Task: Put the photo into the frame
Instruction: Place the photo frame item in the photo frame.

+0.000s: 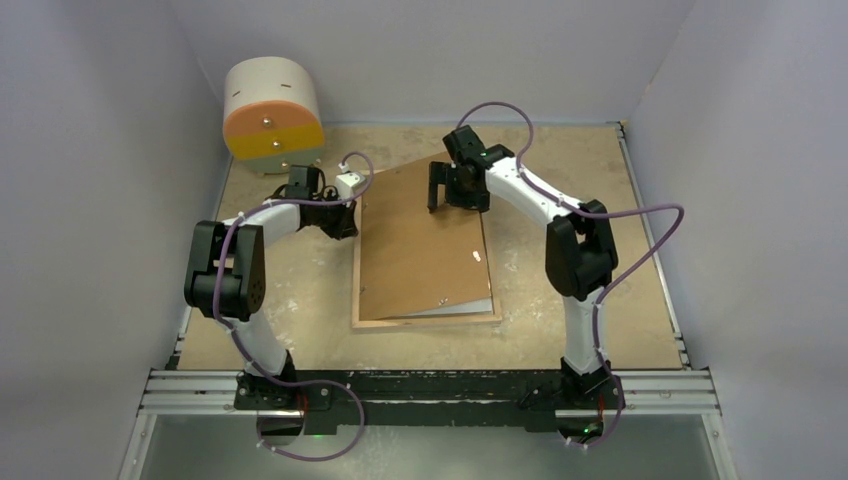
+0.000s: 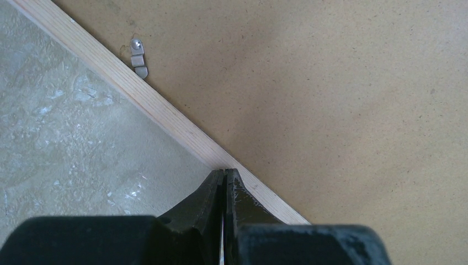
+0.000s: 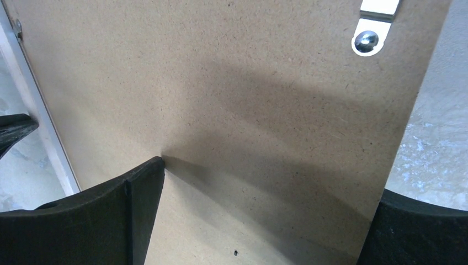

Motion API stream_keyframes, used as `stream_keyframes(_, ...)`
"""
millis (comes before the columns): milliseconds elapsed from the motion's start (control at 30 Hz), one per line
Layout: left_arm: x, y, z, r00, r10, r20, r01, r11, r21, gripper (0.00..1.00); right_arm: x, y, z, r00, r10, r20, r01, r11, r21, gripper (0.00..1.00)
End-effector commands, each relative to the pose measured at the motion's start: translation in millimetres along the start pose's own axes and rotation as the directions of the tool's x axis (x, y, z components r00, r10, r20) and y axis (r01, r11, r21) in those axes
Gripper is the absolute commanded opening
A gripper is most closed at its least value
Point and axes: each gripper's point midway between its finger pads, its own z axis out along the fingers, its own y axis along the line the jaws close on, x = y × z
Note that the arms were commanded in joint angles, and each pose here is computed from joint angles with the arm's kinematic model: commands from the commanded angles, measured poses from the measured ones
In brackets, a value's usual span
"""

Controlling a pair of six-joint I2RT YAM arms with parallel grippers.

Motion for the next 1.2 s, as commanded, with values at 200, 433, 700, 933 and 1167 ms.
stream_keyframes(200, 47, 13, 9, 0.990, -0.014, -0.143, 0.006, 0.998, -0.055, 0.00, 4, -8, -29, 0.998, -0.059, 0.009, 0.057, 0.989, 0.139, 0.99)
stream_keyframes(433, 50, 11, 7, 0.989, -0.006, -0.151, -0.002, 0.999, -0.050, 0.00, 15, 2, -39, 0.999, -0.050, -0.003, 0.050, 0.998, 0.042, 0.99)
stream_keyframes(700, 51, 12, 4, 0.989, -0.008, -0.150, 0.000, 0.999, -0.054, 0.00, 11, 27, -56, 1.000, -0.020, 0.022, 0.025, 0.976, -0.214, 0.99)
stream_keyframes(933, 49, 13, 2, 0.989, -0.012, -0.147, 0.004, 0.998, -0.056, 0.00, 8, 16, -57, 0.999, -0.029, 0.020, 0.032, 0.985, -0.170, 0.99)
stream_keyframes(1167, 49, 13, 2, 0.989, -0.015, -0.146, 0.008, 0.999, -0.054, 0.00, 10, 2, -58, 0.999, -0.043, 0.023, 0.045, 0.994, -0.099, 0.99)
